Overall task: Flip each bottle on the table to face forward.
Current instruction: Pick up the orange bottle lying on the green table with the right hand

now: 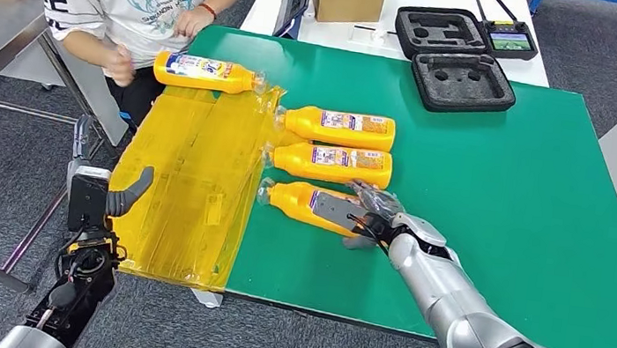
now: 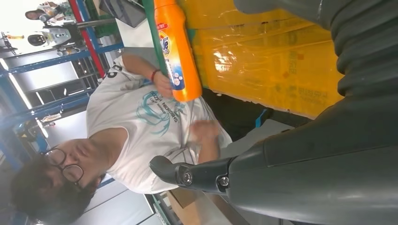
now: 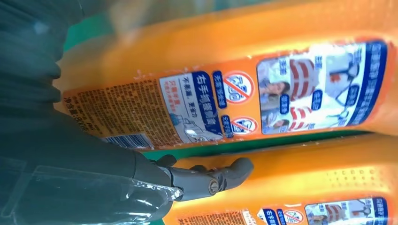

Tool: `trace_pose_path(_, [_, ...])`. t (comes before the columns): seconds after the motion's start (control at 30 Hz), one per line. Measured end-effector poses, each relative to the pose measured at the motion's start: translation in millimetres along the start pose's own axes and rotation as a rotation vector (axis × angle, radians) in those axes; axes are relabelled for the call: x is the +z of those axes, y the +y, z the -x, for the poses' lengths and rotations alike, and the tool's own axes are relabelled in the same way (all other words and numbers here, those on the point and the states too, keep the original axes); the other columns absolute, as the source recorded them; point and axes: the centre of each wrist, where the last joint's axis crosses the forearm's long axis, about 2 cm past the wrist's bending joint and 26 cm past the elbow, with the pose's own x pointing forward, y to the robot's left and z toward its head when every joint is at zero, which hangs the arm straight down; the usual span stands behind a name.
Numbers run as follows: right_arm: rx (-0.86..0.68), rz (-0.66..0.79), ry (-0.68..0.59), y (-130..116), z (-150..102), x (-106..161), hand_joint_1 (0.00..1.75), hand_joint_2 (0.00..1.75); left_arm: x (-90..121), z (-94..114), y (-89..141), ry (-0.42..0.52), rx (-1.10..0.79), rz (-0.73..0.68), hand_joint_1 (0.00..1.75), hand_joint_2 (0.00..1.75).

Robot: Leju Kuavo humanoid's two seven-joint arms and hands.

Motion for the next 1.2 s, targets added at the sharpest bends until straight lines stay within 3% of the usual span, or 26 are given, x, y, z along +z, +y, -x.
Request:
trace_pose_path(0.13, [-0.023,0.003,-0.004,0,2,0,0.13,1.75,-3,0,-1,-0.001,0.006,-0.002,0.00,1.75])
trace_pose_path(0.4, [-0.025,-0.005,-0.003,0,5,1,0.17,1.75,-8,0,-3,0.000,0.013,-0.002,0.00,1.75])
trace_pose_path(0.43, [-0.025,-0.005,-0.003,0,5,1,0.26,1.75,-8,0,-3,0.001,0.013,-0.002,0.00,1.75])
trace_pose_path(0.47, [-0.025,-0.006,-0.002,0,5,1,0.51,1.75,-8,0,-3,0.001,0.013,-0.002,0.00,1.75])
trace_pose_path(0.57, [-0.013,-0.010,-0.002,0,5,1,1.44,1.75,-8,0,-3,0.002,0.014,-0.002,0.00,1.75])
trace_pose_path(0.67, [0.022,-0.022,0.001,1,5,1,1.70,1.75,-9,0,-4,0.002,0.018,-0.004,0.00,1.75])
trace_pose_path(1.2, [0.084,-0.085,-0.035,6,9,3,1.75,1.75,-16,-3,-15,0.017,0.061,0.014,0.00,1.75])
